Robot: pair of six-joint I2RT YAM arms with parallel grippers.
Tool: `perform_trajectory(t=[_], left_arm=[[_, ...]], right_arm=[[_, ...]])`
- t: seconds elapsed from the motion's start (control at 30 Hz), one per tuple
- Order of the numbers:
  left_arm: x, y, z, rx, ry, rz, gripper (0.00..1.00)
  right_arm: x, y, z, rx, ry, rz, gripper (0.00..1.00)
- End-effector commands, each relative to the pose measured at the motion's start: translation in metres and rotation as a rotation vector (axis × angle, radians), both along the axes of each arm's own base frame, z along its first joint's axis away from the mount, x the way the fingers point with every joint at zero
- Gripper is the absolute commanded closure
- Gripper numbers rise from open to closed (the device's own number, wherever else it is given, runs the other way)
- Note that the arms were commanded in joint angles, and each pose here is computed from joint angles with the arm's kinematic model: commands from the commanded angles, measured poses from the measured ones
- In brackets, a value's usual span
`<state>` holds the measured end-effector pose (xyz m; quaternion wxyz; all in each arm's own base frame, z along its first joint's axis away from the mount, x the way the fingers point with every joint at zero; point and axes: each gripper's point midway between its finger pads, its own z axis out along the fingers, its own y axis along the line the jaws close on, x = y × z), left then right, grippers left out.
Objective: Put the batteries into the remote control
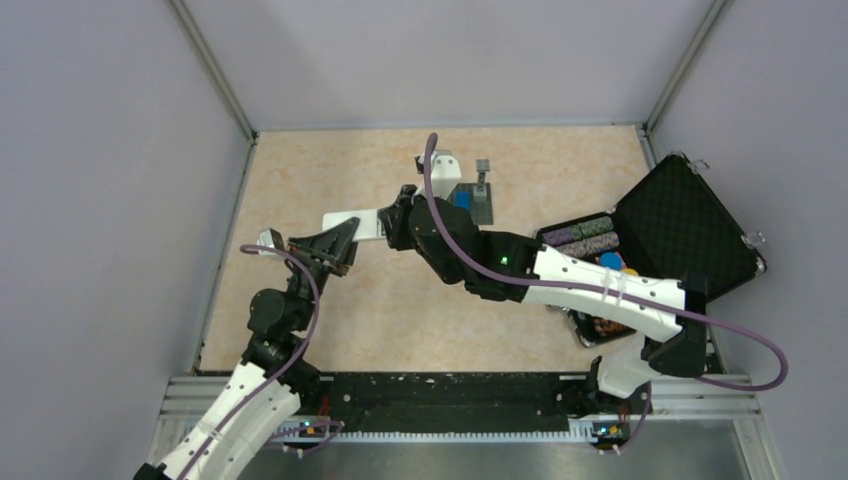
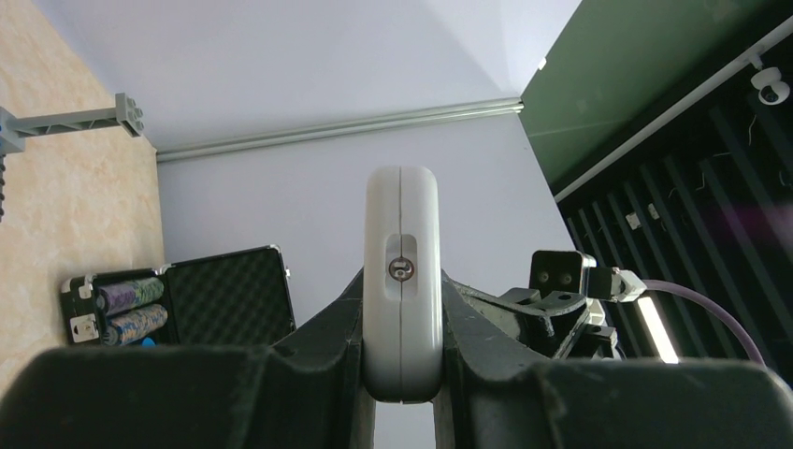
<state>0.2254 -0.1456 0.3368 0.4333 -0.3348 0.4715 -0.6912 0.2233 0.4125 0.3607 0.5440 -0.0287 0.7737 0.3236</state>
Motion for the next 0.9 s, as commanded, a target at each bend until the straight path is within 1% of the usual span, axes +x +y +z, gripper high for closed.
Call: perform_trajectory(t=[0.0, 0.3, 0.47, 0.67, 0.87], left_arm=[[-0.018, 0.009, 0.041, -0.100, -0.150, -0.009, 1.00], [-0.018, 0.009, 0.039, -0.078, -0.157, 0.000, 1.00], [-0.018, 0.009, 0.041, -0.075, -0.165, 0.005, 1.00], [-0.018, 0.010, 0.040, -0.075, -0.158, 0.011, 1.00], [-0.017, 0.011, 0.034, -0.064, -0.133, 0.018, 1.00]], right_arm=[[-0.011, 0.003, -0.004, -0.011, 0.023, 0.038, 0.94], [-0.013, 0.003, 0.003, -0.003, 0.027, 0.051, 0.90], [-0.013, 0.004, -0.003, -0.019, 0.032, 0.051, 0.89], [-0.009, -0.001, -0.003, -0.030, 0.024, 0.018, 0.83], [-0.004, -0.007, -0.001, -0.040, 0.018, -0.019, 0.80]])
